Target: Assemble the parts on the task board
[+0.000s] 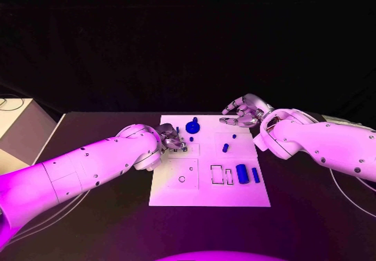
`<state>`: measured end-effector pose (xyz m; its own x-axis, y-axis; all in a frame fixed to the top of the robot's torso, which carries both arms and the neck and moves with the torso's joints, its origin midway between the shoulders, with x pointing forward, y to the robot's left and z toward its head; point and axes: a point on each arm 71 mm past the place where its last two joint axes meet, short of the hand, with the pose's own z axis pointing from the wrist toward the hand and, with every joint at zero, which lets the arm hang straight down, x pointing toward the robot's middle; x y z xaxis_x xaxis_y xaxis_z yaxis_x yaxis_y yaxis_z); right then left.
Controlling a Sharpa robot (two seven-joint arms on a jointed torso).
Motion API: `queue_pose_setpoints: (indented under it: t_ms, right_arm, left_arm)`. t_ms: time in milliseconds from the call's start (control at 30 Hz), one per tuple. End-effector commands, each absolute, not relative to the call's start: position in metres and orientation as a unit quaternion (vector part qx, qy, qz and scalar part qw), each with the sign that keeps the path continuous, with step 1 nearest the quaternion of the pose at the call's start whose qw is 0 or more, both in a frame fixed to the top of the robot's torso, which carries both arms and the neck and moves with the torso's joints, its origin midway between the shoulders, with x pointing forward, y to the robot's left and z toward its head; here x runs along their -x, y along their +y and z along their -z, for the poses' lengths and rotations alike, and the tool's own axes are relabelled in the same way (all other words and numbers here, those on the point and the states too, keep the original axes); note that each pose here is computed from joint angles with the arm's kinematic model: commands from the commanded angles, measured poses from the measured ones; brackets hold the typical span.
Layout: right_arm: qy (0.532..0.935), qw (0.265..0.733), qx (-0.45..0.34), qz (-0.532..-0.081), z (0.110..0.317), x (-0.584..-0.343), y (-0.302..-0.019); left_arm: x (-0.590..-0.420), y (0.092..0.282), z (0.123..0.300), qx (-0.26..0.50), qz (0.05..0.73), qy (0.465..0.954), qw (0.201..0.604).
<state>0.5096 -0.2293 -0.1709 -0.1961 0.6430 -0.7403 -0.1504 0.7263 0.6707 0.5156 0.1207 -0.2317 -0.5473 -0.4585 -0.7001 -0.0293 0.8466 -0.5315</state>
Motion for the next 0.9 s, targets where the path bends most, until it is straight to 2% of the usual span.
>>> queue_pose_setpoints:
  t_ms: [33,533,900]
  right_arm:
    - [0.703,0.609,-0.167,-0.327,0.1710,-0.5091,-0.2277]
    - [0.704,0.609,-0.166,-0.327,0.1713,-0.5089,-0.2277]
    - [0.704,0.609,-0.165,-0.326,0.1714,-0.5087,-0.2281]
  left_arm:
    - [-0.5147,0.1172,0.2327,0.125,0.237,0.854,0.445]
    - [-0.5180,0.1130,0.2319,0.086,0.227,0.848,0.471]
    - [-0.5178,0.1128,0.2324,0.079,0.224,0.850,0.470]
